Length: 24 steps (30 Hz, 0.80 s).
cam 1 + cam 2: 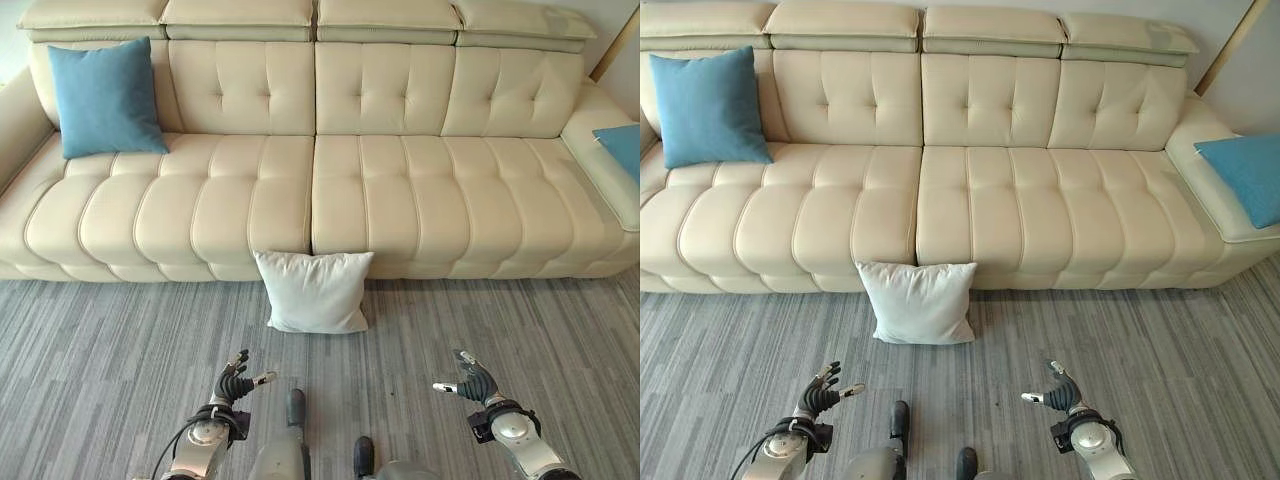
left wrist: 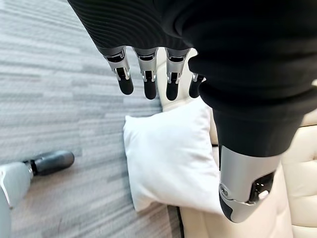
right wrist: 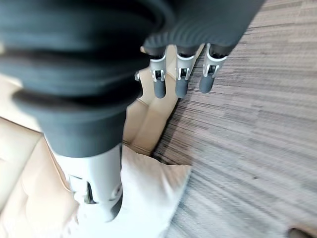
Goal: Pick up all the scattered cushions and arrange them neatly on the sofa.
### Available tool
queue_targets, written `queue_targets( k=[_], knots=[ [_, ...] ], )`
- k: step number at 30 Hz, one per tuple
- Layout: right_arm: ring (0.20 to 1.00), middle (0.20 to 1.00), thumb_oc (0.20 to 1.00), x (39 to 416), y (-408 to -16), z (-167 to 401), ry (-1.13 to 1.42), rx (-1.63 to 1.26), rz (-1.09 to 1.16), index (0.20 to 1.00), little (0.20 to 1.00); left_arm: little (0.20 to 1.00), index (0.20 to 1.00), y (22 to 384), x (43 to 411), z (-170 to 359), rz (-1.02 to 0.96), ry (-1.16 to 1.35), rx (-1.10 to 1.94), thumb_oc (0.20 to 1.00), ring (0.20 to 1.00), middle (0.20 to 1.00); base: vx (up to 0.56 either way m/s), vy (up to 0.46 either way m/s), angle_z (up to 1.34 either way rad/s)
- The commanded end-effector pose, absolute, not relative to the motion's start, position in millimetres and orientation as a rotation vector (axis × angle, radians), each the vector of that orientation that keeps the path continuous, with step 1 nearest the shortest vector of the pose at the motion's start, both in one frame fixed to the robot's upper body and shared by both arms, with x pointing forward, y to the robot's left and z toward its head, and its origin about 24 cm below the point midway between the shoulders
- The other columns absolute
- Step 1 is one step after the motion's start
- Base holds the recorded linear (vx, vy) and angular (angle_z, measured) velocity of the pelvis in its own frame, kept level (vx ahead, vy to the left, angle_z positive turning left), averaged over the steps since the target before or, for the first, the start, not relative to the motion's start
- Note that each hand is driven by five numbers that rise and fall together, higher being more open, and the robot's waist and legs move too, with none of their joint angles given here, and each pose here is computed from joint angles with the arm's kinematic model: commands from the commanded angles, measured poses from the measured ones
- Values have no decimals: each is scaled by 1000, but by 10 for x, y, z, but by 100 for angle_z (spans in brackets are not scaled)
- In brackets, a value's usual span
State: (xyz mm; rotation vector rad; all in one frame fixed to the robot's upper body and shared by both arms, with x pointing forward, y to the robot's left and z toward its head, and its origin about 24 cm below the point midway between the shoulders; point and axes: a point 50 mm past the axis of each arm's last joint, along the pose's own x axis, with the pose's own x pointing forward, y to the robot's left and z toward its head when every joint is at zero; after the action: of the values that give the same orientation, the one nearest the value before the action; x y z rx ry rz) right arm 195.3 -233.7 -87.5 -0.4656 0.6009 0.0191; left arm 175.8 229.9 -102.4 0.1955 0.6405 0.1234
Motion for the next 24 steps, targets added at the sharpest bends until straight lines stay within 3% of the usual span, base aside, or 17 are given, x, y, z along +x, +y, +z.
queue_targets(
  k=[1, 11, 24],
  knots=[
    [1000, 1000, 1000, 2091, -2281, -754, 520, -478, 41, 1000, 1000, 1000, 1000, 2357, 1911, -869, 133, 546, 194, 1000, 1000, 1000, 224, 205, -29],
    [1000, 1000, 1000, 2200, -2159, -697, 481, -467, 69, 1000, 1000, 1000, 1000, 2421, 1978, -799, 147, 515, 205, 1000, 1000, 1000, 208, 92, 0],
    [1000, 1000, 1000, 2091, -2330, -736, 517, -461, 19, 1000, 1000, 1000, 1000, 2364, 1980, -834, 104, 530, 232, 1000, 1000, 1000, 177, -140, 32]
  ],
)
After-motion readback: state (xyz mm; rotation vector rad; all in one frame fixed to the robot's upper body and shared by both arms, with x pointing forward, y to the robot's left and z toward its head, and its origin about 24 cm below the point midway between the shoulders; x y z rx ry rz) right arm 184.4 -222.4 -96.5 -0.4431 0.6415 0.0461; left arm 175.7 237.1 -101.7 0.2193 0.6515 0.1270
